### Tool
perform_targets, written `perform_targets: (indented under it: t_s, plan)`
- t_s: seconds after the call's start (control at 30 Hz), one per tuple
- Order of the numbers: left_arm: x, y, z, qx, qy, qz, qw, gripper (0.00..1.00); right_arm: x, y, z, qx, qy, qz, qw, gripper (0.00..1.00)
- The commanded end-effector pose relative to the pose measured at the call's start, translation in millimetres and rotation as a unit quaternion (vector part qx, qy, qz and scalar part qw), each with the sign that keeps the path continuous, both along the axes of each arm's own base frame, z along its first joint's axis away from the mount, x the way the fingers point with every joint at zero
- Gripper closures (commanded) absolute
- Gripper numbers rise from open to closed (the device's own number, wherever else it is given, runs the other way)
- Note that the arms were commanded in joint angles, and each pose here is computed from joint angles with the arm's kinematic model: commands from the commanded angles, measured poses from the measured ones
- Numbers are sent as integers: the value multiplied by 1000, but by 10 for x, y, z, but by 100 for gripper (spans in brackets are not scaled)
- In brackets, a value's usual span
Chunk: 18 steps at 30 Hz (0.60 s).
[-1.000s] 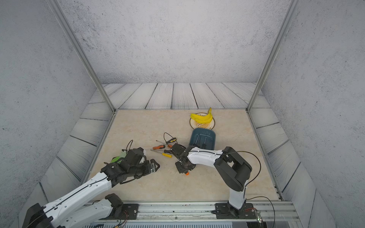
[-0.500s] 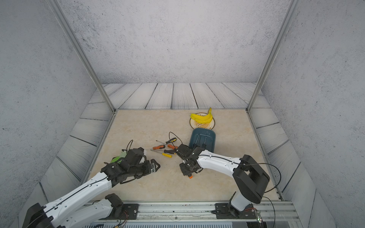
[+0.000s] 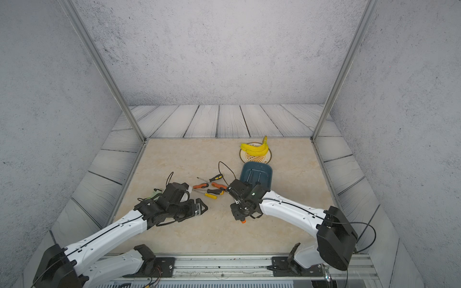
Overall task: Put the screwdriver on the desktop into the storage box
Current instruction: Place the screwdriver in the storage box.
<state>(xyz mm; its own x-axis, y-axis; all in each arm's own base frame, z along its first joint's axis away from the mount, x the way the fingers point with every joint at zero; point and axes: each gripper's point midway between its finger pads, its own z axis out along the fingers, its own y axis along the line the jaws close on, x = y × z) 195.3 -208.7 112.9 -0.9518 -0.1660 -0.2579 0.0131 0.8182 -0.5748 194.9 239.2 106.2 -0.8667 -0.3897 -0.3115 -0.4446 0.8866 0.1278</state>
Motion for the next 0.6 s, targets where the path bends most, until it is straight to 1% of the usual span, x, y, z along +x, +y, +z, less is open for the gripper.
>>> perform_targets:
  t_s: [0.0, 0.27, 0.57]
  plan:
    - [66, -153, 158, -17, -21, -23, 999, 11, 123, -95, 190, 0, -24, -20, 1000, 82]
    - [129, -356, 210, -25, -27, -47, 998, 11, 302, -209, 310, 20, -24, -55, 998, 82]
    - [231, -598, 279, -29, -33, -72, 996, 11, 693, -577, 358, 43, -30, -139, 989, 82]
